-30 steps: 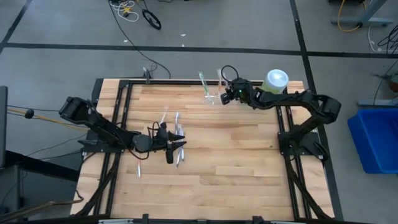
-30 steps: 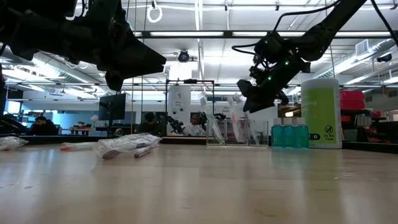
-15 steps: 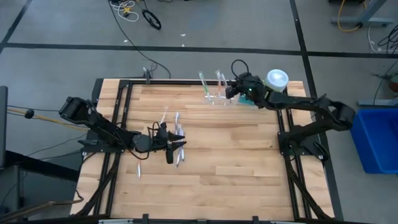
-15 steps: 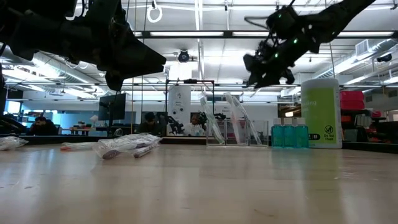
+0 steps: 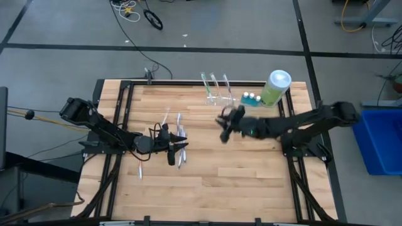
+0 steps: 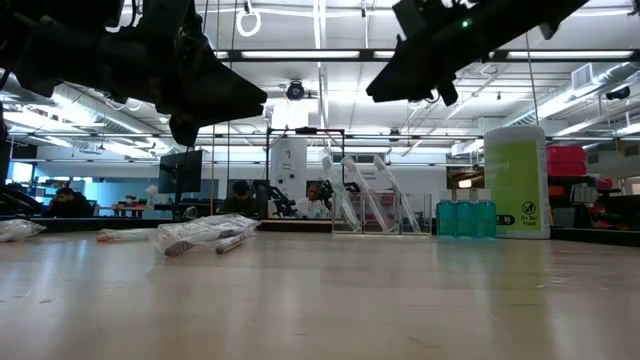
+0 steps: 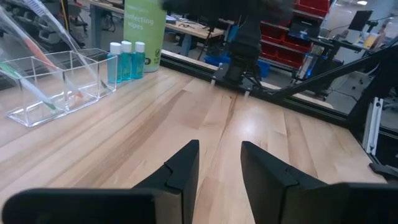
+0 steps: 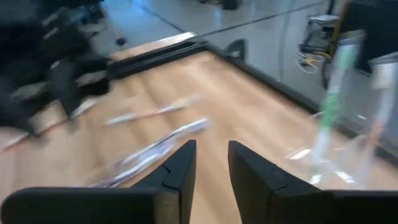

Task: Pick & Place toothbrushing station
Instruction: Put the bottom orange toothbrush into the middle section of the transparent organizer

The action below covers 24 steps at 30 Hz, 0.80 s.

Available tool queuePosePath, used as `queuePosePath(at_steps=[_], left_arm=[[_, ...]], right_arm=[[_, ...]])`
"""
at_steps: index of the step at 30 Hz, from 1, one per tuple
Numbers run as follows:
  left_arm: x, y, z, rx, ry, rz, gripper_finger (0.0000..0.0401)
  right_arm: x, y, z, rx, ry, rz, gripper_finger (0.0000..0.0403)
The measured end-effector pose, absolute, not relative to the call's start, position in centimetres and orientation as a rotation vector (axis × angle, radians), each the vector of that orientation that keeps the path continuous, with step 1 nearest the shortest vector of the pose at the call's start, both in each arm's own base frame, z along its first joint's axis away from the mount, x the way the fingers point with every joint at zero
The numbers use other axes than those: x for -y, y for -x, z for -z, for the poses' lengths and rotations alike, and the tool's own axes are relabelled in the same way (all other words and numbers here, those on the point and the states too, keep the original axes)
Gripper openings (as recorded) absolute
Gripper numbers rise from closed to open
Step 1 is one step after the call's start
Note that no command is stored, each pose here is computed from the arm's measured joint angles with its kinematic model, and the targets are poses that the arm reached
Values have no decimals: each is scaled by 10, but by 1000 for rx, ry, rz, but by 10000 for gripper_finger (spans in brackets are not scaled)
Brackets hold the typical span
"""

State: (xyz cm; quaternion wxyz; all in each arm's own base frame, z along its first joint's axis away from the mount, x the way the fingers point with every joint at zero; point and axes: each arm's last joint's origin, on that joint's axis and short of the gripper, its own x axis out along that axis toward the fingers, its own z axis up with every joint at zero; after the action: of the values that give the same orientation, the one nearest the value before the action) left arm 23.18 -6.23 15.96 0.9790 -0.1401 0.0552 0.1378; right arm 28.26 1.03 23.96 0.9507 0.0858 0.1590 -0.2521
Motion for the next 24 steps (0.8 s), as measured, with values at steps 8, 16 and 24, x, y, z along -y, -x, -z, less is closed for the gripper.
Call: queuePosePath(at_steps=[8,16,24], left_arm=[[71,-229,-160,-116,231,-236,116],[97,-219,-159,-145,103,-113,116],[119,-201,-149,-275,139,-56,116]], right_arm=[[-86,-303,-196,-333,-61,364,65],[-136,-311,-145,-333,-51,212,33],[-152,-317,-119,-351,-159,-18,9]])
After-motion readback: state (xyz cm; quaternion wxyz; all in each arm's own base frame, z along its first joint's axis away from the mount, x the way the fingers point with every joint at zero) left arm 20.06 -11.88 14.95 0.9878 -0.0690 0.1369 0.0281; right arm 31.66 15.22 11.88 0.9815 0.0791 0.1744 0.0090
